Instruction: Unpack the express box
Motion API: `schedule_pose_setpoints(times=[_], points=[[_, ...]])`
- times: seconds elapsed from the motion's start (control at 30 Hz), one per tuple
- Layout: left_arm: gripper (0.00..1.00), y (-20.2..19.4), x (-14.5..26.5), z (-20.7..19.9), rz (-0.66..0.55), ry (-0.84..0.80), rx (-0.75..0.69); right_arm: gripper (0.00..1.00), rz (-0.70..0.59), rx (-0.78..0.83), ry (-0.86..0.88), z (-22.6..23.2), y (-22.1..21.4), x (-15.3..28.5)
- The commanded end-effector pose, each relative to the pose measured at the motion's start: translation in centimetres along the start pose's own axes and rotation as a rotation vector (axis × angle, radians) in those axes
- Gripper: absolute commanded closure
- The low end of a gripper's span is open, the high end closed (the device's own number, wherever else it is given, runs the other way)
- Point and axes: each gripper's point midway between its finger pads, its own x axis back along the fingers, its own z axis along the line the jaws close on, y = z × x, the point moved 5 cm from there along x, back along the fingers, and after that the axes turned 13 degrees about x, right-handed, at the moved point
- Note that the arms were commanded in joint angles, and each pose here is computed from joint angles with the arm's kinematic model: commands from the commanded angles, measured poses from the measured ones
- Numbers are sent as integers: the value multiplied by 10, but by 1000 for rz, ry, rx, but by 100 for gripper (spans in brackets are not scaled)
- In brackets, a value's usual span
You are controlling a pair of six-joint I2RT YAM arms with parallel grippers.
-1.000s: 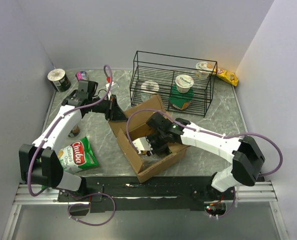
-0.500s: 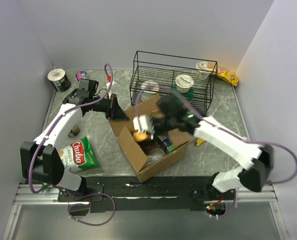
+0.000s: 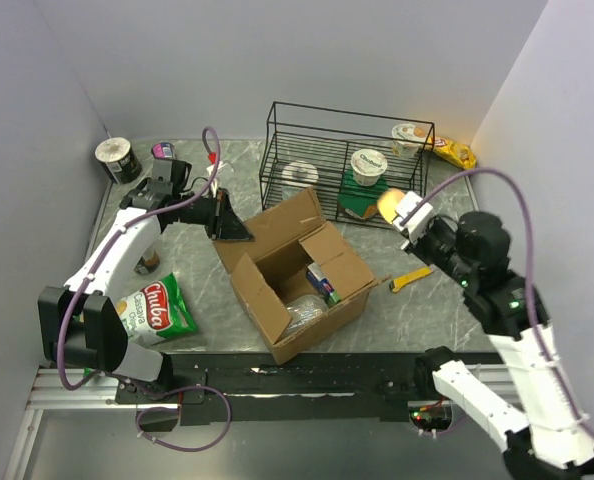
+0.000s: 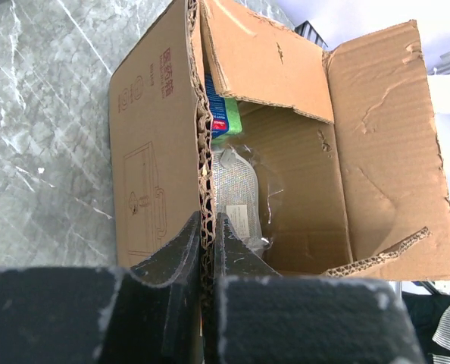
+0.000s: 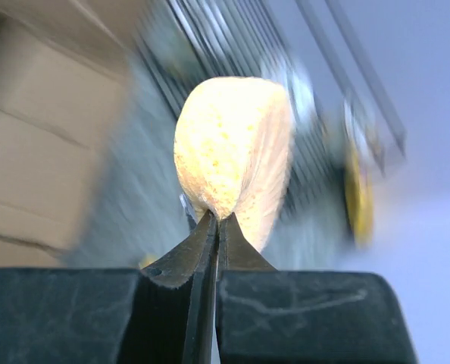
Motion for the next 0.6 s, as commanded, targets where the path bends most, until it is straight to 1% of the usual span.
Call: schedule_pose_setpoints(times=[0.0,0.03,0.1,0.13,0.23,0.27,0.3,0.4,0.47,0.5,0.53,0.57], points=[[99,10,9,-24,-36,-48,-114,100,381,-59,-234,1,-92,7],[99,10,9,-24,-36,-48,-112,100,430,-47,-213,14,-110,8],[99,9,9,-24,-35,-42,-114,100,534,-76,-233,21,-136,14],[99,9,9,-24,-37,-40,-116,100,594,-100,-202,33,-154,13],[99,10,9,-23,-41,-33,-122,100,769,-165,-150,52,-195,13],[99,12,9,-23,-44,-32,-126,100,808,-186,-141,55,-205,14],[99,14,9,-23,-46,-29,-128,100,869,-216,-104,61,-221,13],[99,17,9,-22,-48,-29,-129,99,970,-283,-14,81,-247,8],[99,18,8,-21,-44,-35,-124,64,942,-351,66,89,-244,2],[99,19,8,-22,-44,-38,-123,48,928,-415,59,90,-239,0],[99,20,8,-22,-44,-41,-123,41,850,-446,33,74,-222,-5],[99,20,7,-22,-43,-44,-121,36,794,-469,41,68,-209,-7]])
